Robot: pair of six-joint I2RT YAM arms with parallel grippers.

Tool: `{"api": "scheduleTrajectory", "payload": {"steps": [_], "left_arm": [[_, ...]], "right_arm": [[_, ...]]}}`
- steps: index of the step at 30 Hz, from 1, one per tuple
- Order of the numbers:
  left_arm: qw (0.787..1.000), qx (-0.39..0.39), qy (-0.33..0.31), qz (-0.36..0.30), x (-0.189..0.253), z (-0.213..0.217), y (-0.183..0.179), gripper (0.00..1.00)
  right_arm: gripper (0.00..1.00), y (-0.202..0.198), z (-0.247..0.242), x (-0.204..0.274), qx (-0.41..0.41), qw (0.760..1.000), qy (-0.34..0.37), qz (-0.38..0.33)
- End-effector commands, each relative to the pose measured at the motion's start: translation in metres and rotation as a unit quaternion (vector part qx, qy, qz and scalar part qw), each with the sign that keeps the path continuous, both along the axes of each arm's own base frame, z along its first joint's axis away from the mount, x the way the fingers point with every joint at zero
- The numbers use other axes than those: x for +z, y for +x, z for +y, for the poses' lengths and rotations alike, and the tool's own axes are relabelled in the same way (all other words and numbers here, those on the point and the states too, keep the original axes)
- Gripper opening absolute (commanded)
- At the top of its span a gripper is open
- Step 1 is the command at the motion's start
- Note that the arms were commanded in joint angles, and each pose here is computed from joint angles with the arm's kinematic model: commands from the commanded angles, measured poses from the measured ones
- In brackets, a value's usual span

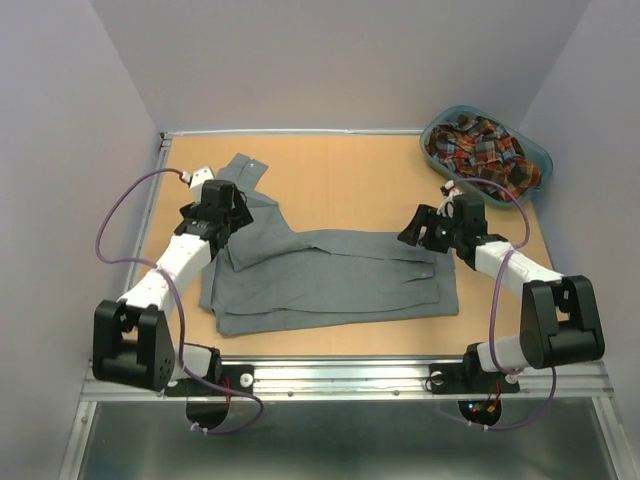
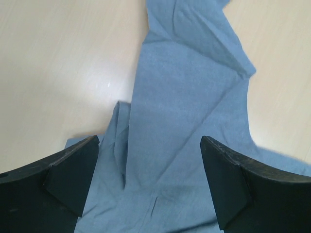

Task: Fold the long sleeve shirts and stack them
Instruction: Fold the shirt

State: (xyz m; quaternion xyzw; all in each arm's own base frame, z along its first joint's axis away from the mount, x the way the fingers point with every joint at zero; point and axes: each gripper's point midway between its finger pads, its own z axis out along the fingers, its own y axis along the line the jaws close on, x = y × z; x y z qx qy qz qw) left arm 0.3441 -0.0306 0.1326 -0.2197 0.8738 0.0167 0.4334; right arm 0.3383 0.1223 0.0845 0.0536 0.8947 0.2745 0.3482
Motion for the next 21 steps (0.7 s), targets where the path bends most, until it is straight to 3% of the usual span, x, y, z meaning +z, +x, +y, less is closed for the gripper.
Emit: {"api": "scheduleTrajectory", "payload": {"steps": [1,6,14,21], "left_arm": [[0.999,0.023,-0.009,-0.025,0.013,0.015,0.051,0.97],[0.999,0.031,-0.033,-0.008,-0.006,0.038,0.098,0.97],[0.998,-0.04,-0.044,-0.026,-0.016,0.026,0.166,0.97],[0.998,-0.025,-0.035,-0.039,-0.027,0.046,0.2,0.97]], "right_arm": [[0.84,0.008,0.014,0.027,0.043,0.997,0.019,-0.061],[1.0,-0.004,0.022,0.037,0.068,0.994,0.035,-0.073],[1.0,-0.019,0.033,0.048,0.096,0.99,0.04,-0.094],[1.0,-0.029,0.04,0.05,0.124,0.986,0.046,-0.101]]}}
